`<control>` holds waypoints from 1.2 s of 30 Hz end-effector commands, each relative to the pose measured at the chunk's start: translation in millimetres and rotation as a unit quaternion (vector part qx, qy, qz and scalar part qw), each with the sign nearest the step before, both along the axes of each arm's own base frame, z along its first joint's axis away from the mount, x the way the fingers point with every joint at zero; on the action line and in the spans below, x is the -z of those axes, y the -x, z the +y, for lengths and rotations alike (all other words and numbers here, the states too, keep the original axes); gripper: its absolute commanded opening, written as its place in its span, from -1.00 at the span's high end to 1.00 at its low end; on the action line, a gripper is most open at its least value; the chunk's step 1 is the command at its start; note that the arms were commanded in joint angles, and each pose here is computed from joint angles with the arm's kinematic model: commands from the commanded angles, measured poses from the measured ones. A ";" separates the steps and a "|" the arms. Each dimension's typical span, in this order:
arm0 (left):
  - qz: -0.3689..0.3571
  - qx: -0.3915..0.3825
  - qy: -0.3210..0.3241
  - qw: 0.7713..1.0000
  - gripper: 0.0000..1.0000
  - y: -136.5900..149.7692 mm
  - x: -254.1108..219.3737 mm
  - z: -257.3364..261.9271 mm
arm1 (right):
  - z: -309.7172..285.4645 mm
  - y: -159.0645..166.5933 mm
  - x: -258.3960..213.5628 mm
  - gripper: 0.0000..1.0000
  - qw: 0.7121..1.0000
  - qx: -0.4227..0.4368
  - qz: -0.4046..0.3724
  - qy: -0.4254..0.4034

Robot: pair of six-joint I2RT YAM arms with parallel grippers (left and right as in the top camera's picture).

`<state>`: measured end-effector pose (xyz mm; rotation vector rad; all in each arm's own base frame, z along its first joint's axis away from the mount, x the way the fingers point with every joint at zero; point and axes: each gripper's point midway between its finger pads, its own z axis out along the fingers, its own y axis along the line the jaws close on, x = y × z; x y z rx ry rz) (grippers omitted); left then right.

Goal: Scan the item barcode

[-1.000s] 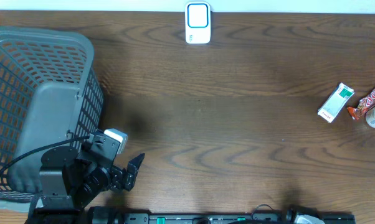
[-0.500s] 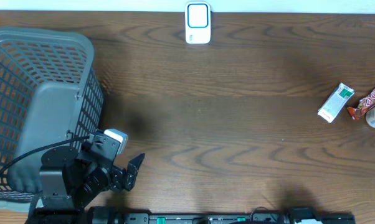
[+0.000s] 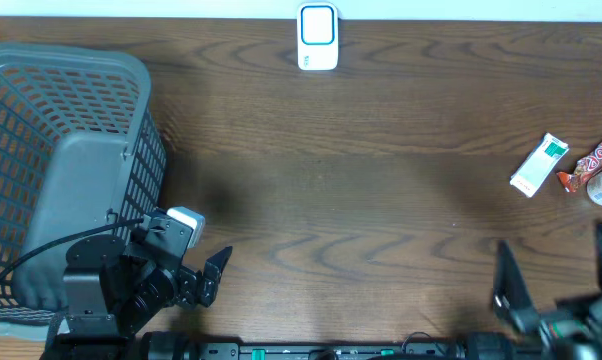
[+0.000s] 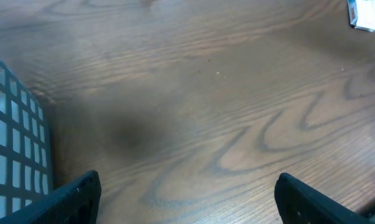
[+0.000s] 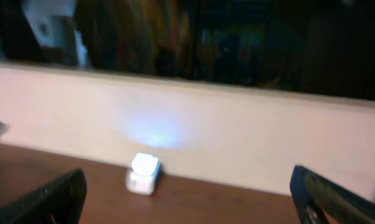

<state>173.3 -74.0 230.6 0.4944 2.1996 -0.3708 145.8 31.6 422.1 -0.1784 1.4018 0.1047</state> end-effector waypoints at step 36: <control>-0.004 0.010 -0.001 1.000 -0.74 0.8 -0.6 -1.9 | -51.8 -23.2 54.4 -0.98 0.982 0.134 0.027 -0.131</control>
